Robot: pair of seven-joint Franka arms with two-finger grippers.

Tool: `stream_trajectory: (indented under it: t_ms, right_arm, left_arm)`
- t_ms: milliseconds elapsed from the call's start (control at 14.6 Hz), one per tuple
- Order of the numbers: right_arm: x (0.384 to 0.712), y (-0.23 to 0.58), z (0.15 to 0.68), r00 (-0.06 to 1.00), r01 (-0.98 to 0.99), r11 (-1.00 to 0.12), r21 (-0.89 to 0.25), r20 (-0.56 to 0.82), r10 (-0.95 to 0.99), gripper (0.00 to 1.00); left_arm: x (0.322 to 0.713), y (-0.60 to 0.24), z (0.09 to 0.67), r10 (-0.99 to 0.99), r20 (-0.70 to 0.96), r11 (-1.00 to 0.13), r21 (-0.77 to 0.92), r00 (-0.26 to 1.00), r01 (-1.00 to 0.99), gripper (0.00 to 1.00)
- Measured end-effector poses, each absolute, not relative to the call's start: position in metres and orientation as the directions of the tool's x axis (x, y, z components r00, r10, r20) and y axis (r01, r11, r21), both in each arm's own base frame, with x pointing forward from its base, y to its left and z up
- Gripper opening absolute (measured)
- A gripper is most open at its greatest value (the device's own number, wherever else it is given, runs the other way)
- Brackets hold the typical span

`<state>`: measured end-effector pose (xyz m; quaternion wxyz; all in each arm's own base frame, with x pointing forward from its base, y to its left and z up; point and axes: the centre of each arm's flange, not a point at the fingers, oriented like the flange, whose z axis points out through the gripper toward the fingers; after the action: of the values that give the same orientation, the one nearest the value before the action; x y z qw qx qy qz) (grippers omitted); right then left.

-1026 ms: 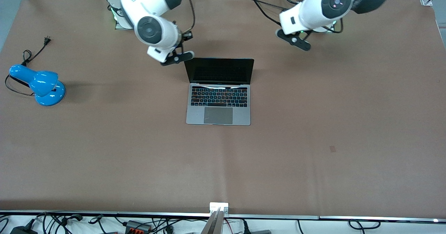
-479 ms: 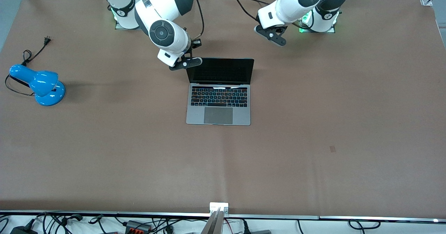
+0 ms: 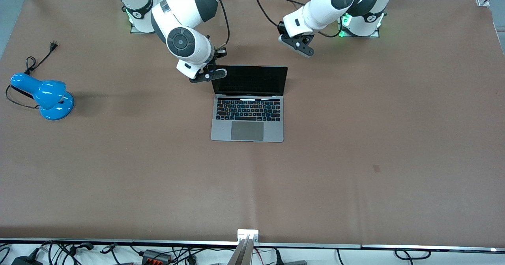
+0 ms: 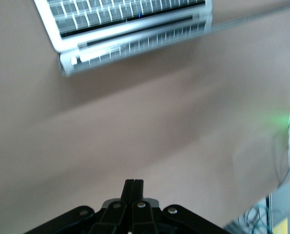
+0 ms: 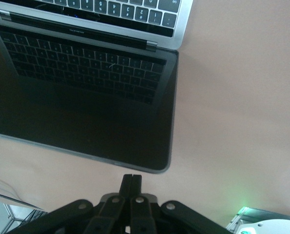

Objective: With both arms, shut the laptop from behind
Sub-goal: 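Lower both grippers behind the laptop screen's top edge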

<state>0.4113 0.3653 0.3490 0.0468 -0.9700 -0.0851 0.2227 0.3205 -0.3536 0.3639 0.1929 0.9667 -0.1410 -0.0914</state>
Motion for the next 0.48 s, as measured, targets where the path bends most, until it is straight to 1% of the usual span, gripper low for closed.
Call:
stream_trajectory:
  t_ms: [205, 479]
  right_arm:
    - [0.417, 0.362, 0.351, 0.892, 0.134, -0.982, -0.132, -0.416, 0.178, 0.01]
    - [0.428, 0.362, 0.355, 0.909, 0.12, -0.982, -0.145, -0.383, 0.168, 0.01]
  left_arm:
    - [0.336, -0.361, 0.34, -0.25, -0.069, -0.885, 0.421, 0.966, -0.199, 0.01]
    - [0.35, -0.361, 0.315, -0.202, -0.053, -0.883, 0.443, 0.978, -0.159, 0.01]
